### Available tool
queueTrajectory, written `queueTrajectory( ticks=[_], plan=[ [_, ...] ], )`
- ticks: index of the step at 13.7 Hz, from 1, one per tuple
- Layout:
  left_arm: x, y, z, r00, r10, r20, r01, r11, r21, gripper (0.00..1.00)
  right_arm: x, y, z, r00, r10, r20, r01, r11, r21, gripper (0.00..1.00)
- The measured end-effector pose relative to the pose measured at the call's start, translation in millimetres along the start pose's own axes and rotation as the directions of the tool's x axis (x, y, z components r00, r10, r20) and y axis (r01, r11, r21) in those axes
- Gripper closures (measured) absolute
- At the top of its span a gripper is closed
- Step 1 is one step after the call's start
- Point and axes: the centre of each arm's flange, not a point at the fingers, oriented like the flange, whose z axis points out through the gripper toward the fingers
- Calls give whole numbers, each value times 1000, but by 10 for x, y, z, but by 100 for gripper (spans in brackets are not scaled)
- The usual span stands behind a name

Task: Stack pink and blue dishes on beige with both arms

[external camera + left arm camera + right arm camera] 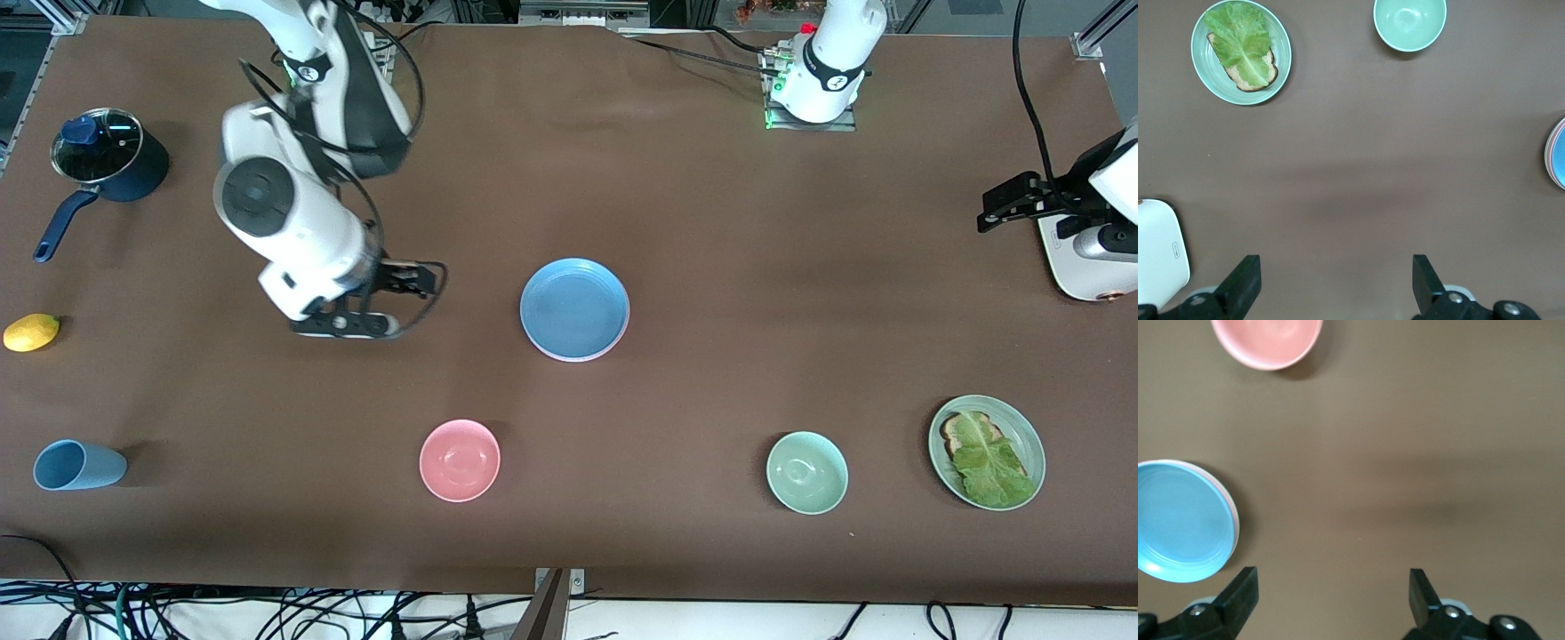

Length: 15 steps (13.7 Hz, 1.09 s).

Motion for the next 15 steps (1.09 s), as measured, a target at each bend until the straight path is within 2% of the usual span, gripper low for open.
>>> queueTrajectory(
  ticks=[2, 5, 7, 9, 11, 15],
  plan=[
    [0, 0, -1, 1000, 0, 0, 0, 1000, 0, 0, 53, 466, -360, 1000, 13, 14, -13, 1000, 8, 0],
    [1, 0, 0, 1000, 0, 0, 0, 1000, 0, 0, 184, 1025, -770, 999, 47, -15, -46, 998, 32, 0],
    [1, 0, 0, 1000, 0, 0, 0, 1000, 0, 0, 120, 1399, -991, 998, 54, 29, -55, 997, 47, 0],
    [1, 0, 0, 1000, 0, 0, 0, 1000, 0, 0, -25, 1711, -1187, 998, 17, 59, -19, 1000, 22, 0],
    [1, 1, 0, 1000, 0, 0, 0, 1000, 0, 0, -145, 1857, -1330, 999, 7, 48, -7, 1000, -1, 0],
    [2, 4, 1, 1000, 1, 0, -1, 1000, 0, 0, -224, 2095, -1225, 1000, 29, 2, -29, 1000, 1, 0]
  ],
)
